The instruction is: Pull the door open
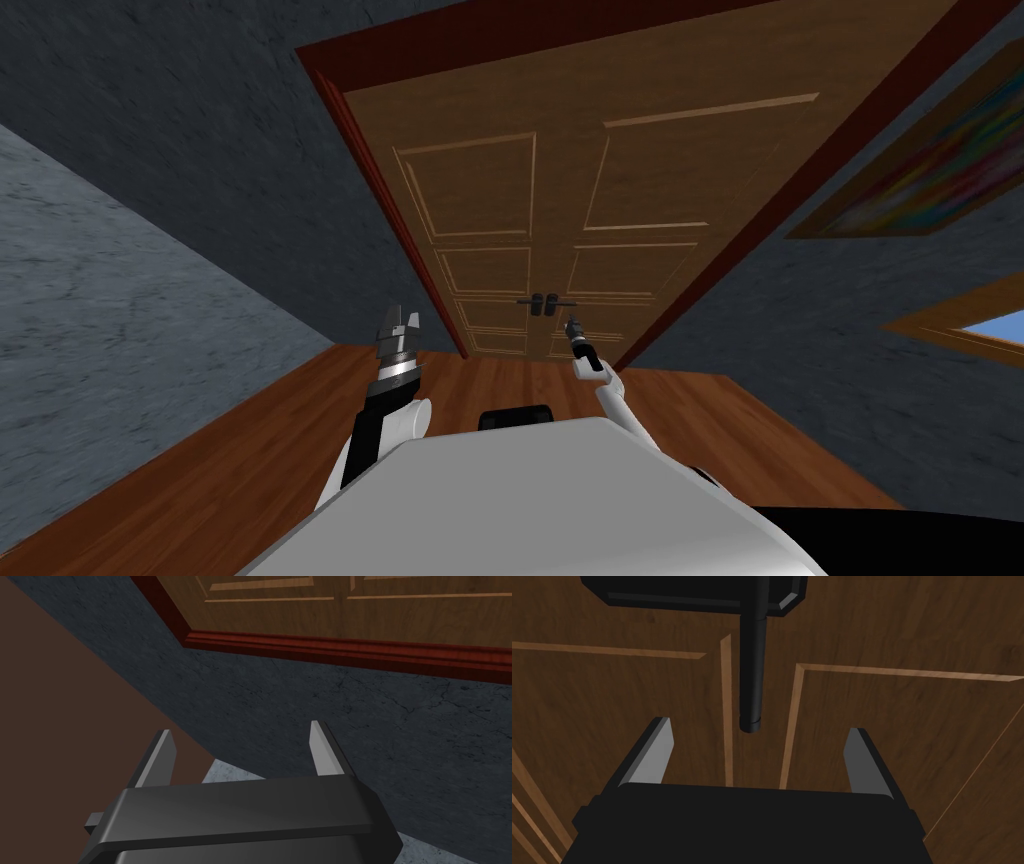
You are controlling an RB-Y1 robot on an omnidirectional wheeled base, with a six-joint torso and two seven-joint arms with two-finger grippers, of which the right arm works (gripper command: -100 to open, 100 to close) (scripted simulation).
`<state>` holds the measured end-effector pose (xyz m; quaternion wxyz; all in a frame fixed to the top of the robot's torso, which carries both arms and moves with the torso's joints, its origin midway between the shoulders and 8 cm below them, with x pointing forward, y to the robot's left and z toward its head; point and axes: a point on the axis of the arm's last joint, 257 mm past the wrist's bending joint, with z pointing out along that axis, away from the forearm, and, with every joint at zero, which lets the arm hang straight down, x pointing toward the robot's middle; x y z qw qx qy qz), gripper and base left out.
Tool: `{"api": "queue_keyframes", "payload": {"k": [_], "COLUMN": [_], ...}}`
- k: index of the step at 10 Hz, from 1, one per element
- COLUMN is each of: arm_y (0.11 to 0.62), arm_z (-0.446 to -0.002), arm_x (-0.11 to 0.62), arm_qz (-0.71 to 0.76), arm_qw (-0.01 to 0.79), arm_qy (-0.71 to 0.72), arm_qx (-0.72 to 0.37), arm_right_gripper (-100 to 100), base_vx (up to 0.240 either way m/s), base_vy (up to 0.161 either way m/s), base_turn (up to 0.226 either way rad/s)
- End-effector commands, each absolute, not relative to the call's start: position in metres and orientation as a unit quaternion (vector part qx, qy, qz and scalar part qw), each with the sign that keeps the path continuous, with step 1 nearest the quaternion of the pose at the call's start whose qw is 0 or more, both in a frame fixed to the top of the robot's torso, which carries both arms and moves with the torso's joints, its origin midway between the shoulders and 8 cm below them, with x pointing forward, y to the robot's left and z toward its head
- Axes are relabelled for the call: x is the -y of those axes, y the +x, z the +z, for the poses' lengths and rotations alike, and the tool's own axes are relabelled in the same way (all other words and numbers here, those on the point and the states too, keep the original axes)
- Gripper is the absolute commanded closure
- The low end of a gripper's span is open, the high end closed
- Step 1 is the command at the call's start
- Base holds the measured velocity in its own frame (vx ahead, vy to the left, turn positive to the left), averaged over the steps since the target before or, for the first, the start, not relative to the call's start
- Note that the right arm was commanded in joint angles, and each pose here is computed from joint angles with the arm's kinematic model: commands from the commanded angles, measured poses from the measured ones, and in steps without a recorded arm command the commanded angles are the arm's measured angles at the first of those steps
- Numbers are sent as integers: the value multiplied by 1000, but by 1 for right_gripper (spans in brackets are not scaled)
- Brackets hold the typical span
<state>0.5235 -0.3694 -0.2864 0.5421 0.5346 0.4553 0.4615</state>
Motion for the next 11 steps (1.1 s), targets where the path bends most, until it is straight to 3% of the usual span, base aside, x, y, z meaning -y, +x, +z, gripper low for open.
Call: {"api": "queue_keyframes", "payload": {"k": [1,6,11], "arm_y": [513,477,480], "arm_z": [-293,-301,-293], "arm_x": [398,484,491], "arm_qz": [448,411,423], "arm_qw": [548,569,571], "arm_qy": [544,568,564], "arm_qx": [-450,-430,-421], "arm_right_gripper": [-100,-100,-100], "base_vx": [47,127,165], "base_vy": [14,2,-9], "base_turn": [74,88,131]}}
